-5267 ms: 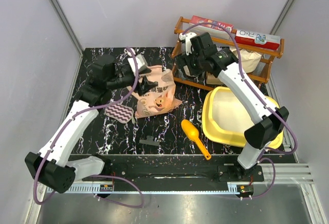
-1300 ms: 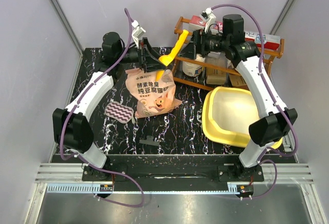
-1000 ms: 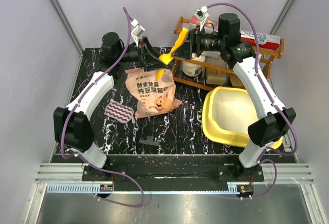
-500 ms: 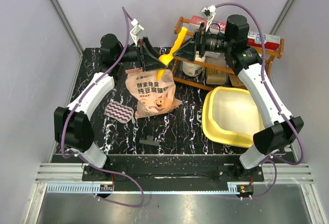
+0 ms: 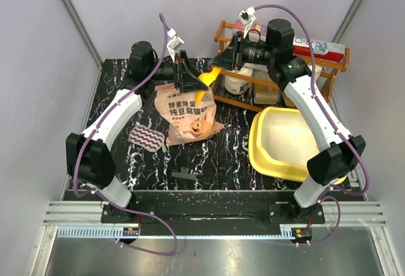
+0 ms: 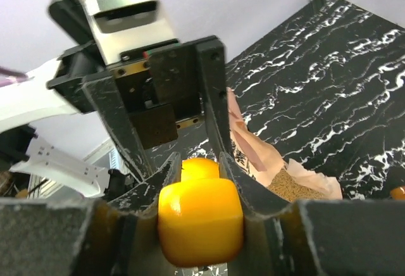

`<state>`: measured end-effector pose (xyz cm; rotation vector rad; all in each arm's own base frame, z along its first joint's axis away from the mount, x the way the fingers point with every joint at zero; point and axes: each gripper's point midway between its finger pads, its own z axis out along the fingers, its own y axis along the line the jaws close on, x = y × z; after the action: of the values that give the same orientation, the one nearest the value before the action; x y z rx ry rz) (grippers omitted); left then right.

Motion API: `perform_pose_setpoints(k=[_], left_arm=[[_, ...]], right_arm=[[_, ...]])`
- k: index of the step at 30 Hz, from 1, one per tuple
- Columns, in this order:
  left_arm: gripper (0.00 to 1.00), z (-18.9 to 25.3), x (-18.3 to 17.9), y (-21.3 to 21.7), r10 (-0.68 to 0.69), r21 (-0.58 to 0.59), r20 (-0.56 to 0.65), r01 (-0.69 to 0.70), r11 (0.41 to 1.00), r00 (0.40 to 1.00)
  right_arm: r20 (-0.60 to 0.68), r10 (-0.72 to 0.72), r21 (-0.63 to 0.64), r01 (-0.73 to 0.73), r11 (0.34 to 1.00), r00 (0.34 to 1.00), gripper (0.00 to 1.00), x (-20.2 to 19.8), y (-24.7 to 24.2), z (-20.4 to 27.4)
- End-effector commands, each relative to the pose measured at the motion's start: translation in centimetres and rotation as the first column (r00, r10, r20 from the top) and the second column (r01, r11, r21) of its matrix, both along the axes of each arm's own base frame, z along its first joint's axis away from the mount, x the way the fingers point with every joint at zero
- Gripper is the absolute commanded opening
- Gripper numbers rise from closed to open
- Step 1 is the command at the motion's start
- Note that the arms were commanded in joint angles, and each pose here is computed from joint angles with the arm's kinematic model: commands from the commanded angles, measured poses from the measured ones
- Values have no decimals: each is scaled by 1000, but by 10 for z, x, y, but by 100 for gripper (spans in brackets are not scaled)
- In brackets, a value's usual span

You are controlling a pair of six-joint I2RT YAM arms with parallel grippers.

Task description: Fill the litter box with clean litter

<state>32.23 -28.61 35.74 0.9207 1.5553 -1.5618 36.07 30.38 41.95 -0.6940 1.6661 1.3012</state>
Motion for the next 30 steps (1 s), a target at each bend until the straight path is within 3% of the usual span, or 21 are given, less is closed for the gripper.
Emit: perform_pose_setpoints(k=[1,2,3,4,5,6,7,8,9,11,13,25,30], left_arm=[[50,-3,29,27,299,125,268,-341,932,916],[66,-1,33,34,349,118,348,-410,905,870],[71,18,23,37,357,71,503,-449,890,787],[75,8,34,47,419,76,566,-551,831,710],[75,18,23,42,380,53,697,-572,818,608],[75,19,30,50,404,45,755,-655,754,517],[75,11,30,48,387,25,804,-676,736,451],[76,22,19,40,338,-24,877,-671,741,343],[76,25,21,43,340,-58,902,-704,708,267],[77,29,15,30,291,-112,946,-695,711,144],[76,41,21,31,311,-159,947,-726,669,80],[65,66,50,8,345,-208,938,-764,611,21],[49,71,57,-6,339,-206,940,-744,636,29]], right_arm=[[42,-180,-2,180,984,983,0,11,-17,23],[-13,-286,0,286,958,958,0,23,-25,23],[-58,-327,-18,326,945,943,0,26,-30,18],[-70,-358,-14,358,934,931,0,29,-33,24],[-96,-399,-18,399,917,912,0,36,-36,22],[-119,-418,-27,418,908,901,0,38,-38,21],[-125,-436,-20,437,899,891,0,42,-39,25],[-147,-450,-17,453,891,881,0,44,-39,26],[-154,-456,-18,459,888,877,0,46,-40,27],[-173,-473,-7,479,878,864,0,48,-41,31],[-176,-475,0,482,876,862,0,48,-41,32],[-178,-487,4,495,869,855,0,38,-47,31],[-189,-465,1,474,880,865,0,36,-44,28]])
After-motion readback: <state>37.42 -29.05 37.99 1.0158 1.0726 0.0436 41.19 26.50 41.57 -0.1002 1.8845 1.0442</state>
